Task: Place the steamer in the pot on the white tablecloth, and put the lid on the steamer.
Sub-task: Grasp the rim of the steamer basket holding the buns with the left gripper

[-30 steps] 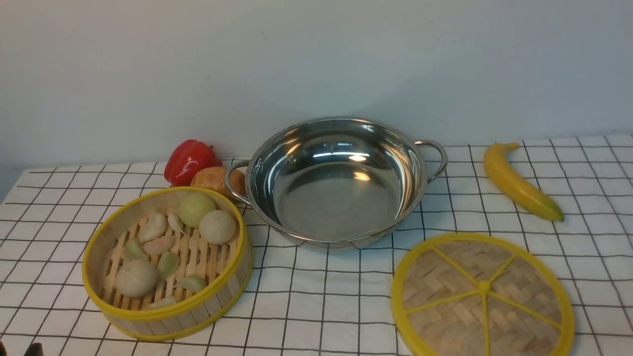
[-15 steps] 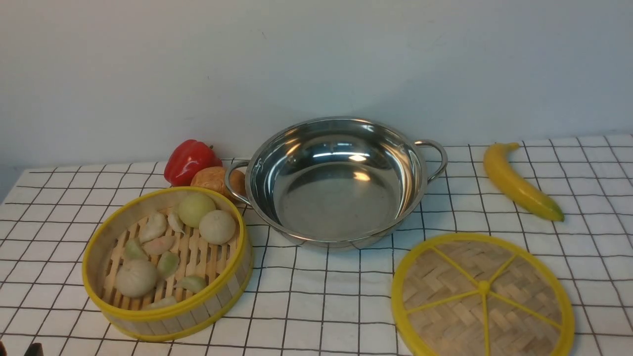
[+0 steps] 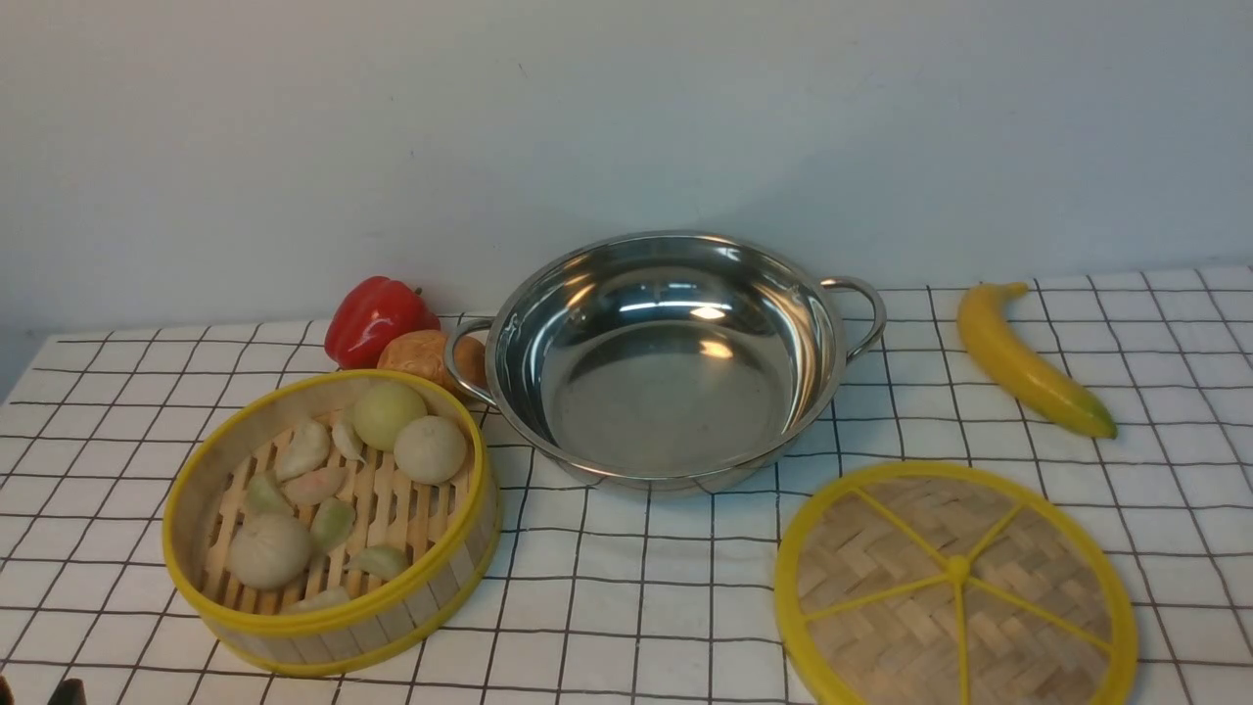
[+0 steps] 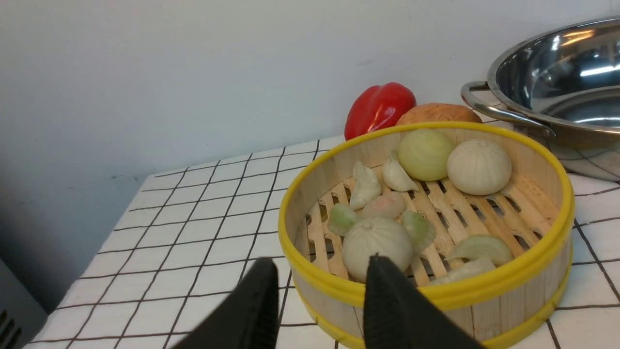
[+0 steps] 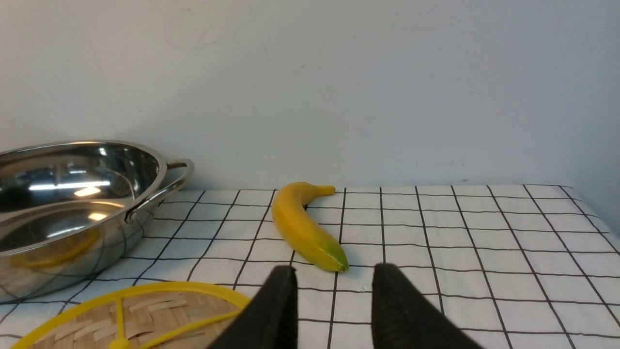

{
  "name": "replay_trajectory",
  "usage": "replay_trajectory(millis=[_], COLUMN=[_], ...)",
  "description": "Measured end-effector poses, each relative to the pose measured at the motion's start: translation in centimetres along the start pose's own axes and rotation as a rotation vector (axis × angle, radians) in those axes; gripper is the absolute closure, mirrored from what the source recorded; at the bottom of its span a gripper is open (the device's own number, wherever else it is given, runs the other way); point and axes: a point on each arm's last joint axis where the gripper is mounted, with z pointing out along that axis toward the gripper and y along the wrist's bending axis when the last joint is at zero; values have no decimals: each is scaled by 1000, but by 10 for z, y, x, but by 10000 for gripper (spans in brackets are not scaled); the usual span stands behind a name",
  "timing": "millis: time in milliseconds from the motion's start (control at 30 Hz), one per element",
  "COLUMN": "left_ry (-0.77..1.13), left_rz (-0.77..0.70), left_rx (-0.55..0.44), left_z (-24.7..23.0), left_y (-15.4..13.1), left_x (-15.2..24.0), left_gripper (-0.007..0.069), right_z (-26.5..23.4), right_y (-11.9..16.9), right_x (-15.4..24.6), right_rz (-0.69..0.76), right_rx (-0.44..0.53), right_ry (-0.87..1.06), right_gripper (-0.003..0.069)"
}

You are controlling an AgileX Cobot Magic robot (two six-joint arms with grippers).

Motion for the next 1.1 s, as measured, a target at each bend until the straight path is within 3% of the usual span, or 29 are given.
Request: replay_trajectory(millis=[67,200,400,600,767,1100], left_ry=[-4,-37,-69,-100,-143,-206], left_rz=[-29,-378,-777,-809,-815,-823], left_rx=[5,60,139,122,78,12], left_z=[0,0,-1,-1,-1,-2], left_y=[0,-5,-9,-6,-1,6], left_x=[0,-4,-10,-12,-14,-17], left_gripper=[382,382,382,382,382,382], right_z=[0,0,0,0,0,0], right_y=[0,1,3,6,6,6], right_x=[0,0,0,-1,-2,-4], right_rz=[0,66,416,664,759,813], right_rx=[0,-6,-38,-64,-74,-77], right_ry=[0,1,5,10,1,-17], right_gripper=[419,419,419,419,419,419])
